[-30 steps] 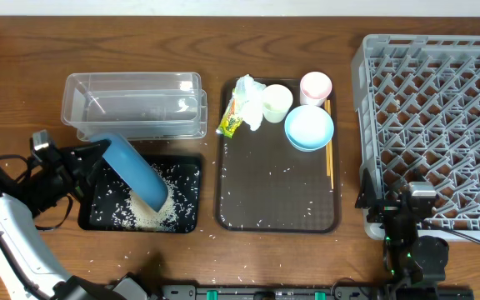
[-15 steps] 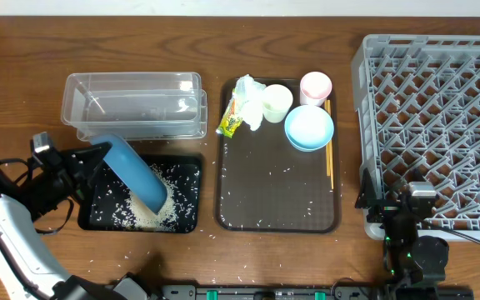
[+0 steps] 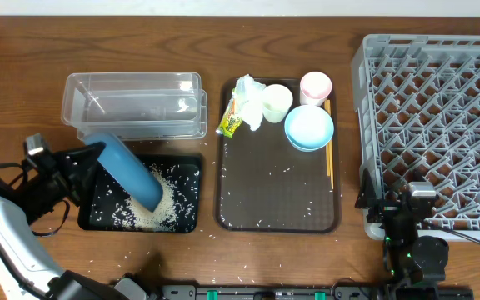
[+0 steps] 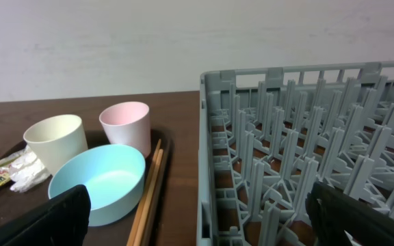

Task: Sort waste into correct bins and load items into the dishwasher rack

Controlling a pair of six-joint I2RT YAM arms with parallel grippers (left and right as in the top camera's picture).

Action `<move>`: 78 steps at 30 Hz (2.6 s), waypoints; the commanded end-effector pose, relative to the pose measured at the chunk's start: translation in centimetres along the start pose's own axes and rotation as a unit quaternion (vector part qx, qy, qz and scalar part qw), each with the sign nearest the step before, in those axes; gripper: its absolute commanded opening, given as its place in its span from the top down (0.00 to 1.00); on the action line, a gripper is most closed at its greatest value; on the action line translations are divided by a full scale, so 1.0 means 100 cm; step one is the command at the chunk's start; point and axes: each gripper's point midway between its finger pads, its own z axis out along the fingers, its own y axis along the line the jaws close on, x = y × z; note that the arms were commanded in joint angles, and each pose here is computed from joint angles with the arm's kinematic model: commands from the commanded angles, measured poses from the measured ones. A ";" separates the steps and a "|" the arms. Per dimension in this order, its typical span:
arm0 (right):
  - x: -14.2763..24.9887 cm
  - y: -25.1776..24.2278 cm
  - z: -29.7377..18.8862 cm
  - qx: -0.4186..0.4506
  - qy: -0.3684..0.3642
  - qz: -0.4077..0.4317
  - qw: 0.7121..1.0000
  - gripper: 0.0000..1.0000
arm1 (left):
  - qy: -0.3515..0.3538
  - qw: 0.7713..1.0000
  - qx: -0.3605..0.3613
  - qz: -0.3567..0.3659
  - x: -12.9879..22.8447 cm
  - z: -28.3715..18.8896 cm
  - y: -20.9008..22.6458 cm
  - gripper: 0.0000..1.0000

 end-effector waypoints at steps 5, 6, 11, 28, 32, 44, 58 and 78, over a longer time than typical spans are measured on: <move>0.000 -0.004 0.000 0.010 -0.001 -0.006 1.000 0.01 | 0.010 0.999 0.041 0.031 0.001 0.002 -0.015 0.94; 0.000 -0.004 0.000 0.010 -0.001 -0.006 1.000 0.01 | 0.004 0.998 0.048 0.028 -0.002 -0.001 -0.017 0.94; 0.000 -0.004 0.000 0.010 -0.001 -0.006 1.000 0.01 | 0.041 0.998 0.016 0.036 0.023 0.015 -0.014 0.94; 0.000 -0.004 0.000 0.010 -0.001 -0.006 1.000 0.01 | 0.279 0.884 -0.053 0.370 0.189 0.137 -0.027 0.94; 0.000 -0.004 0.000 0.010 -0.001 -0.006 1.000 0.01 | 0.282 0.820 -0.094 0.489 0.226 0.165 -0.001 0.94; 0.000 -0.004 0.000 0.010 -0.001 -0.006 1.000 0.01 | 0.254 0.705 -0.212 0.627 0.232 0.220 0.072 0.94; 0.000 -0.004 0.000 0.010 -0.001 -0.006 1.000 0.01 | 0.322 0.676 -0.239 0.618 0.258 0.237 0.127 0.91; 0.000 -0.004 0.000 0.010 -0.001 -0.006 1.000 0.01 | 0.125 0.665 -0.273 0.683 0.196 0.230 0.060 0.42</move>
